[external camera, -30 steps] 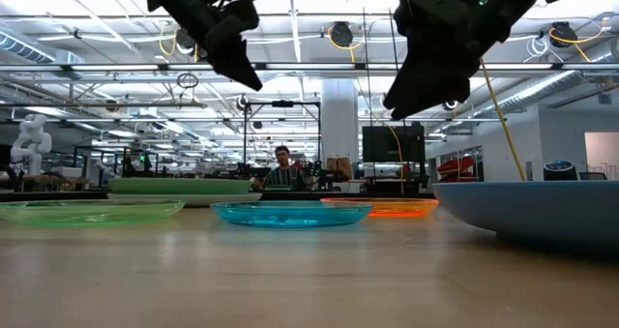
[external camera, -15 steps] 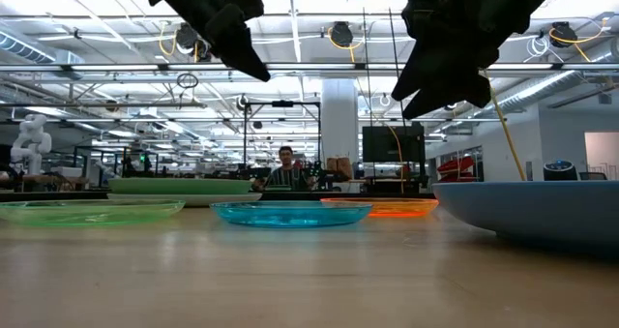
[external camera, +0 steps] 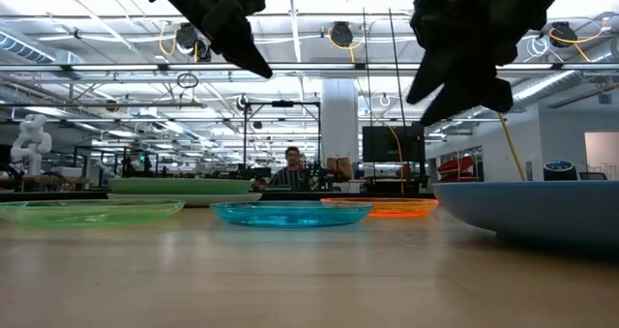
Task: Stack plastic plates
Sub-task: Stack the blue plate on top of the orange plate
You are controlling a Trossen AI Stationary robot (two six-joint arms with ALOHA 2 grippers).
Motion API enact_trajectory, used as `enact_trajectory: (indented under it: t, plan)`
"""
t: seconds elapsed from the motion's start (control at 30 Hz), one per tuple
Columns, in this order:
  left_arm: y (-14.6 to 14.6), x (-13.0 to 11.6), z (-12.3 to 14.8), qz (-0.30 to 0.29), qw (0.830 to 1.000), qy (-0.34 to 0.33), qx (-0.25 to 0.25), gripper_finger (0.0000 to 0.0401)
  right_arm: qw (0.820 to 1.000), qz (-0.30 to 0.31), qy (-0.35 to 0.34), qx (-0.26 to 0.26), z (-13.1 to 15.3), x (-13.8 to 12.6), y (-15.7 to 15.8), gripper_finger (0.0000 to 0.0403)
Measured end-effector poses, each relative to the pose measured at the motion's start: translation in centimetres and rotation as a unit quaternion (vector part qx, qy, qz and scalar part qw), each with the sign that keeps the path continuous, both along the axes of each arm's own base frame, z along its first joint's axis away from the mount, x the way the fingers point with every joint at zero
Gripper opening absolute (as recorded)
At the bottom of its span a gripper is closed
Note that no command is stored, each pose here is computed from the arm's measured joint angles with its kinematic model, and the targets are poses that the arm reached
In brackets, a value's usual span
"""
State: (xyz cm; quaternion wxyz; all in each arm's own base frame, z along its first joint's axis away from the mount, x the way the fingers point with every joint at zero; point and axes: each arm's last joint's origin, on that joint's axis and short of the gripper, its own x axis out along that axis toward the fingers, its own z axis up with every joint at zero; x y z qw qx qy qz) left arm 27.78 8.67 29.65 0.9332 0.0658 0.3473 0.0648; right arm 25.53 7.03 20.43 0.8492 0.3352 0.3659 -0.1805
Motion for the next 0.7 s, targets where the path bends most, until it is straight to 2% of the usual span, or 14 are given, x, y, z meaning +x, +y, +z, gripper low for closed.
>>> enact_trajectory:
  t: [0.27, 0.5, 0.7]
  plan:
    - [0.0, 0.0, 0.0, -0.005, 1.0, 0.002, 0.006, 0.0083, 0.996, -0.06, 0.065, 0.017, -0.8, -1.0, -0.9, 0.0178]
    - [0.1, -0.2, -0.2, -0.009, 1.0, 0.016, 0.009, 0.0083, 0.994, -0.079, 0.079, 0.018, -1.0, -1.0, -1.6, 0.0178]
    - [0.0, -0.4, -0.5, -0.01, 0.999, 0.033, 0.004, 0.0083, 0.986, -0.115, 0.107, 0.06, -1.2, -1.2, -2.6, 0.0178]
